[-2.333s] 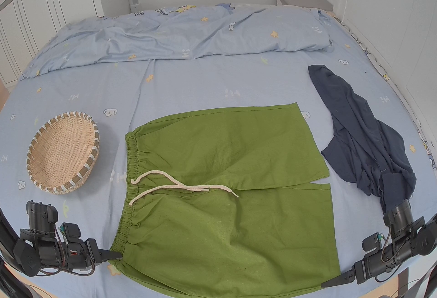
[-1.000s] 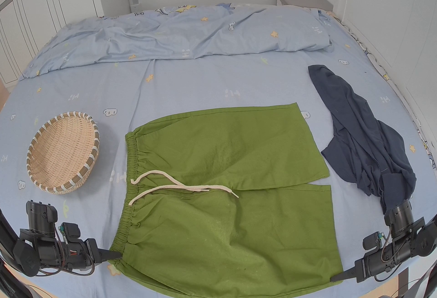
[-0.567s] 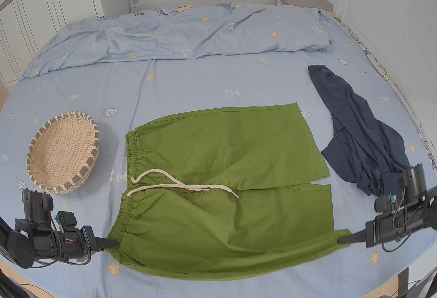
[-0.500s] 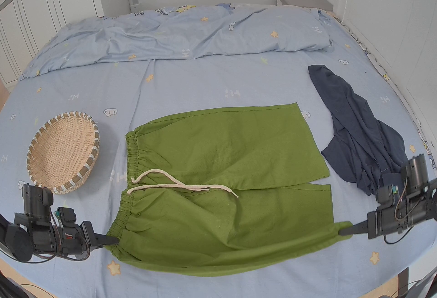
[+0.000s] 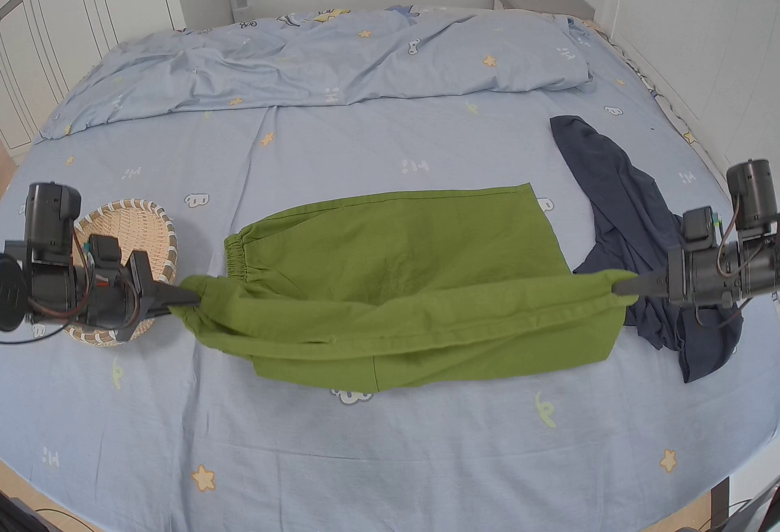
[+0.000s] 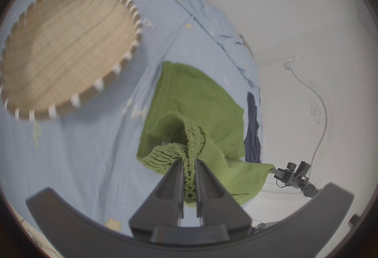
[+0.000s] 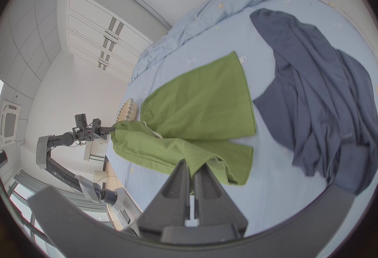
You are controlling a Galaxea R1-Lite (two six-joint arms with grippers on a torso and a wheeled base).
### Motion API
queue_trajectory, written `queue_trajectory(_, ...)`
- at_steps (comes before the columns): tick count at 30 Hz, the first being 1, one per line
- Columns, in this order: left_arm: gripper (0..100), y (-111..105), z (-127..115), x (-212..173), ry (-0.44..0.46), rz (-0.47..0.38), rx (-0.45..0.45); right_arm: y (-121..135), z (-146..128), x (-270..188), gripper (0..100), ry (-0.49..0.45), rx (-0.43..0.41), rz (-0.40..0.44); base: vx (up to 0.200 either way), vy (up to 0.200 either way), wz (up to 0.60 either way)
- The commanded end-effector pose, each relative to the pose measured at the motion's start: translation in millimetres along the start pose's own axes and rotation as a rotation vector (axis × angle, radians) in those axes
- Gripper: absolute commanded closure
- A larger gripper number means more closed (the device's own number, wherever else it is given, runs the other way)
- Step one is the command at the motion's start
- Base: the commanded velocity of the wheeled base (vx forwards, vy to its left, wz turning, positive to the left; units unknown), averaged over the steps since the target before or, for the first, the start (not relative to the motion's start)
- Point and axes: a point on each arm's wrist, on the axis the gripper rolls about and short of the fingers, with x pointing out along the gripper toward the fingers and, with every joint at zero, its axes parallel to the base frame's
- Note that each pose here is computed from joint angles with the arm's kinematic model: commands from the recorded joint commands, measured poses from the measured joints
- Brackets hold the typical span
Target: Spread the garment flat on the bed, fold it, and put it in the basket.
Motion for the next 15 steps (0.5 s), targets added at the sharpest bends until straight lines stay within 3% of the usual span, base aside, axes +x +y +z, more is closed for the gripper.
queue_trajectory(1, 100, -9.8, 37.8, 25.8, -0.001, -0.01, -0.001, -6.7, 41.5, 20.2, 100, -0.029, 0.012, 0.005, 0.0, 0.0, 0.0)
queue_trajectory(7, 100, -9.0, 61.2, 47.1, -0.003, -0.011, 0.002, -11.6, 76.6, 31.8, 100, -0.052, 0.008, -0.004, 0.0, 0.0, 0.0)
queue_trajectory(9, 100, -9.0, 61.2, 47.1, -0.003, -0.011, 0.002, -11.6, 76.6, 31.8, 100, -0.052, 0.008, -0.004, 0.0, 0.0, 0.0)
queue_trajectory(15, 100, -11.4, 90.7, 67.4, 0.006, -0.004, -0.007, -23.2, 116.2, 52.6, 100, -0.101, -0.015, -0.055, 0.0, 0.0, 0.0)
